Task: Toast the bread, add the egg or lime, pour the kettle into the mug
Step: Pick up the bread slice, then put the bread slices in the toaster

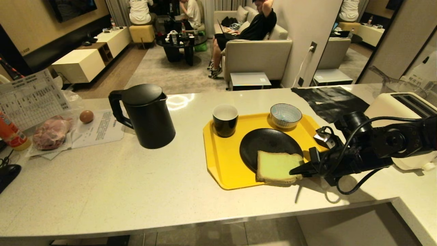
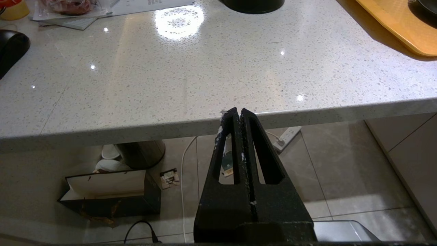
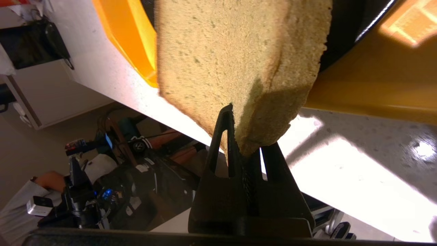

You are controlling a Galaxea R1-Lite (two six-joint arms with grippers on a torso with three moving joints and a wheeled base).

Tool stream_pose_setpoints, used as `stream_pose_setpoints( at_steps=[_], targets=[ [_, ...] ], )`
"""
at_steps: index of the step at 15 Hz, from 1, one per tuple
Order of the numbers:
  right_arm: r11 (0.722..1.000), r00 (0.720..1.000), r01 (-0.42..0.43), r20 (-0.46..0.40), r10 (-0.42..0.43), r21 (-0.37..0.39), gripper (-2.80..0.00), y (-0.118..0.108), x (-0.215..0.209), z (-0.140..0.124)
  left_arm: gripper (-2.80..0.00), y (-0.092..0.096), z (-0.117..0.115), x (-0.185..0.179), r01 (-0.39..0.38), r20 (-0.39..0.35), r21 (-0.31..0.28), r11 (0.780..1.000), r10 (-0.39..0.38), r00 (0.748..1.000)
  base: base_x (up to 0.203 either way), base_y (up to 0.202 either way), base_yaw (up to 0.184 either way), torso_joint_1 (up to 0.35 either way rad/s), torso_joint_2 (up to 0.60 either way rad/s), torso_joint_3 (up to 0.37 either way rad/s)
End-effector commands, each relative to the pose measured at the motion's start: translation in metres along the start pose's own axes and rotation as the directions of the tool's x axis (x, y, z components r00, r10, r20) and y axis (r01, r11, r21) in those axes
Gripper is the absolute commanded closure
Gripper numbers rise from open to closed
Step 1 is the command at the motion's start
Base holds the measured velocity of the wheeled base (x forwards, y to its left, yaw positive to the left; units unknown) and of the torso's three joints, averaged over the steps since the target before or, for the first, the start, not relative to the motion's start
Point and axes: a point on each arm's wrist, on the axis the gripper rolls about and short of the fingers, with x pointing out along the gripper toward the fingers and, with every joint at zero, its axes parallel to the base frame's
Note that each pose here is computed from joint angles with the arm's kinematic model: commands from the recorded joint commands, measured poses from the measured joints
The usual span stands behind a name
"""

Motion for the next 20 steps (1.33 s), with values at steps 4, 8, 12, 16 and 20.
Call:
stream_pose_setpoints(
  at_steps=[4, 8, 12, 16, 20],
  targets=[
    [0.998, 0.996, -0.043, 0.077, 0.046, -0.047, 0.0, 0.018, -0.033, -0.003, 0.0, 0.0, 0.0, 0.0, -0.001, -0.001, 0.0, 1.0, 0.001, 1.0, 0.0, 0.0, 0.0, 0.0, 0.0, 0.0],
    [0.993, 0.981, -0.084, 0.169, 0.096, -0.08, 0.0, 0.04, -0.071, -0.011, 0.0, 0.0, 0.0, 0.0, 0.0, -0.001, 0.0, 1.0, 0.0, 1.0, 0.0, 0.0, 0.0, 0.0, 0.0, 0.0],
    [0.985, 0.948, -0.083, 0.295, 0.124, -0.148, 0.0, 0.07, -0.128, -0.018, 0.0, 0.0, 0.0, 0.0, 0.0, -0.001, 0.0, 1.0, 0.0, 1.0, 0.0, 0.0, 0.0, 0.0, 0.0, 0.0],
    [0.963, 0.893, 0.057, 0.444, 0.069, -0.263, 0.0, 0.103, -0.185, -0.016, 0.0, 0.0, 0.0, 0.0, 0.0, -0.001, 0.0, 1.0, 0.0, 1.0, 0.0, 0.0, 0.0, 0.0, 0.0, 0.0],
    [0.906, 0.764, 0.303, 0.643, -0.047, -0.294, 0.0, 0.13, -0.218, -0.007, 0.0, 0.0, 0.0, 0.0, 0.0, 0.0, 0.0, 1.0, 0.0, 1.0, 0.0, 0.0, 0.0, 0.0, 0.0, 0.0]
  ],
)
